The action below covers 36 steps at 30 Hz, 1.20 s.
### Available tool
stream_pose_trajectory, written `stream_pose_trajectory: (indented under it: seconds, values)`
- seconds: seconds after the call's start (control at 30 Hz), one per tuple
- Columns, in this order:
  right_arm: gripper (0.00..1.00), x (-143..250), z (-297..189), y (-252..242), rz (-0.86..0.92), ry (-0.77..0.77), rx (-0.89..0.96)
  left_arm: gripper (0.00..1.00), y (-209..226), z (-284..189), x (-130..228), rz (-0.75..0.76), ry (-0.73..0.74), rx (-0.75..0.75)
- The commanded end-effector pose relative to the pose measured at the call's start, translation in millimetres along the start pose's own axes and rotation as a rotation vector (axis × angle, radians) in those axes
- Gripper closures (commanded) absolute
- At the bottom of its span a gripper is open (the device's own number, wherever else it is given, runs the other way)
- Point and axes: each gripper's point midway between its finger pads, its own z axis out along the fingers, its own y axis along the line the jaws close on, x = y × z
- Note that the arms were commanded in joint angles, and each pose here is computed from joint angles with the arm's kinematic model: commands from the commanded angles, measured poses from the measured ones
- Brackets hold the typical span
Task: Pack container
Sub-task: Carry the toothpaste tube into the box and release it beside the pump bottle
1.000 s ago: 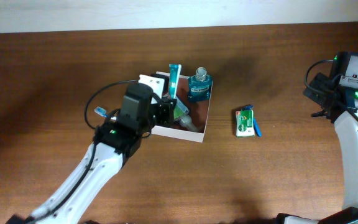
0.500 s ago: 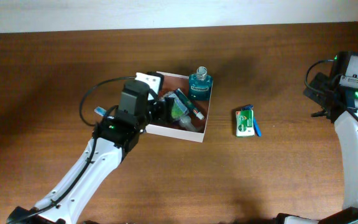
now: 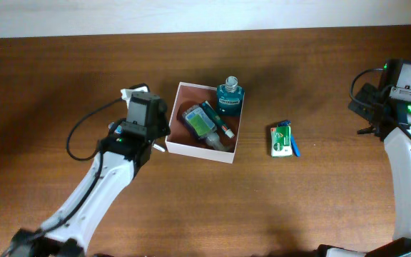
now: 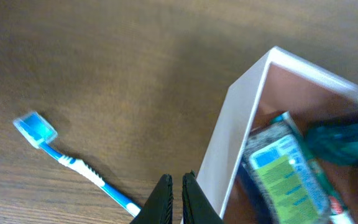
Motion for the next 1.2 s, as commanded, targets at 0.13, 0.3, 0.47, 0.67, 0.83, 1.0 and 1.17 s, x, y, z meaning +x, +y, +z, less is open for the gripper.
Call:
stream_pose_trajectory:
  seconds: [0.13,0.3,0.47,0.67,0.83,1.0,1.17]
  values:
    - [0.01,-7.7,-10.1,-2.6,0.023,-0.031,-0.009,0.93,-8.3,24.9,21.4,-0.016,0.101,0.03]
    - [0.01,-7.7,-10.1,-2.6,0.023,-0.031,-0.009,0.93,-40.7,14.1,33.7,-0.024,0.188,0.221]
    - [0.01,-7.7,-10.1,-2.6,0.023,-0.031,-0.009,0.93,-52.0,8.6,43.3,-0.026,0.243,0.293]
    - [0.01,-7.7,-10.1,-2.6,0.023,-0.031,-0.009,0.96,-50.0,3.7,48.8,-0.014,0.271,0.296]
    - [0.01,-7.7,-10.1,-2.6,0.023,-0.031,-0.009,0.96,-10.8,2.1,21.6,-0.054,0.171,0.152]
    - [0.01,-7.7,-10.1,-2.6,0.023,-0.031,-0.009,0.95,34.8,17.0,13.6,-0.139,0.119,-0.052]
    - [0.01,-7.7,-10.1,-2.6,0.023,-0.031,-0.009,0.94,56.7,33.6,13.5,-0.208,0.076,-0.185]
